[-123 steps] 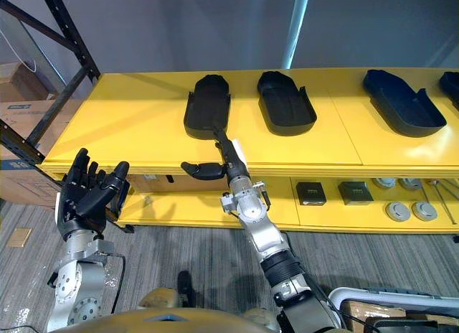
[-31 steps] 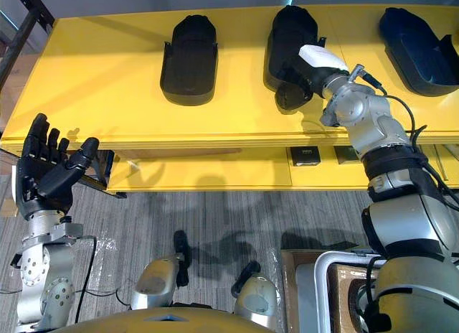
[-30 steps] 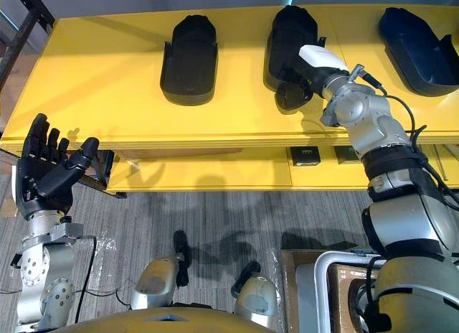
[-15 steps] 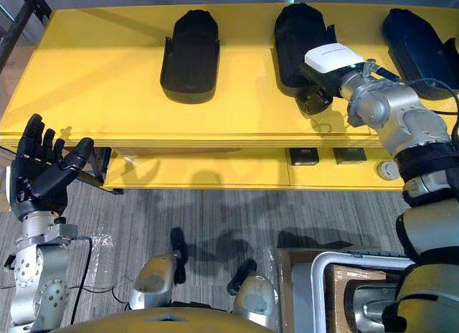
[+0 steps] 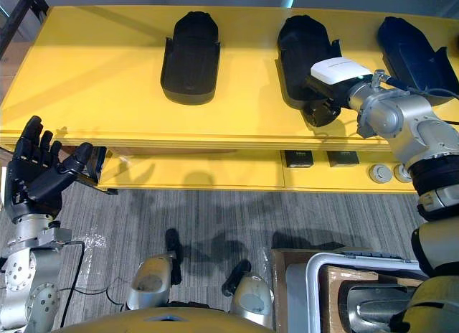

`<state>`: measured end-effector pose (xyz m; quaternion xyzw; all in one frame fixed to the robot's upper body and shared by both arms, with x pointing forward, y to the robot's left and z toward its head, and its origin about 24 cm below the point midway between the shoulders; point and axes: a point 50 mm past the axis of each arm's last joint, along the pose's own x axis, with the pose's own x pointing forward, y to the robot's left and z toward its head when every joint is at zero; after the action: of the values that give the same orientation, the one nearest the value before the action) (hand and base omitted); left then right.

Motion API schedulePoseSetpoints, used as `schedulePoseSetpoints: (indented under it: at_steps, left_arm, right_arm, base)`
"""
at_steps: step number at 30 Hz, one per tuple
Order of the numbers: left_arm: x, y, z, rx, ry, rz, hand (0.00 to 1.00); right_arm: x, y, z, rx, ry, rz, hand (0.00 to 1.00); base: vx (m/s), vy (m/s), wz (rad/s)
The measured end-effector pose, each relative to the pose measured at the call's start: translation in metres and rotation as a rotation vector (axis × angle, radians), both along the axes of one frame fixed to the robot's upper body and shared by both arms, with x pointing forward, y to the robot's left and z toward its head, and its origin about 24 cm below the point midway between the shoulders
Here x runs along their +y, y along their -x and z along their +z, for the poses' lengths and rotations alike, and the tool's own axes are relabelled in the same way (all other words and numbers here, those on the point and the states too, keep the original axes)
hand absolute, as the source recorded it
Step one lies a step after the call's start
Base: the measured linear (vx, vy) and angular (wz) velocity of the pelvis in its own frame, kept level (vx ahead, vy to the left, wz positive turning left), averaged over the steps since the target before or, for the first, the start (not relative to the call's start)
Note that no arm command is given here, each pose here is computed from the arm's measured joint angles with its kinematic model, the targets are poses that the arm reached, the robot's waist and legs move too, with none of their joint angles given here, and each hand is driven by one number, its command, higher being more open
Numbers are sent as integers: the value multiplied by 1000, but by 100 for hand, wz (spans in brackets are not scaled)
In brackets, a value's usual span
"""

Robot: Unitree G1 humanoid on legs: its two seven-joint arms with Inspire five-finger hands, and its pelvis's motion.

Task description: Walk over and take three plastic housings, then place them on the shelf

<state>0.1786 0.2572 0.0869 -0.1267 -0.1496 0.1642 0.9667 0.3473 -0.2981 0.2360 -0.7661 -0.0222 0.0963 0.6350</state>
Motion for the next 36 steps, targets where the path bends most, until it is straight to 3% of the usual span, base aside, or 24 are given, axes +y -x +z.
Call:
schedulePoseSetpoints:
  at_steps: [28, 29, 36]
  left_arm:
    - [5, 2, 2, -4, -10, 17, 100]
    - [5, 2, 2, -4, -10, 16, 100]
    - [5, 2, 2, -6, -10, 11, 100]
  right_arm:
    - [-7, -4, -11, 0, -125, -69, 0]
    - [-8, -4, -11, 0, -125, -73, 100]
    - [-10, -5, -8, -14, -128, -91, 100]
  base:
    - [-2, -1, 0]
    - [0, 0, 0]
    - [0, 0, 0]
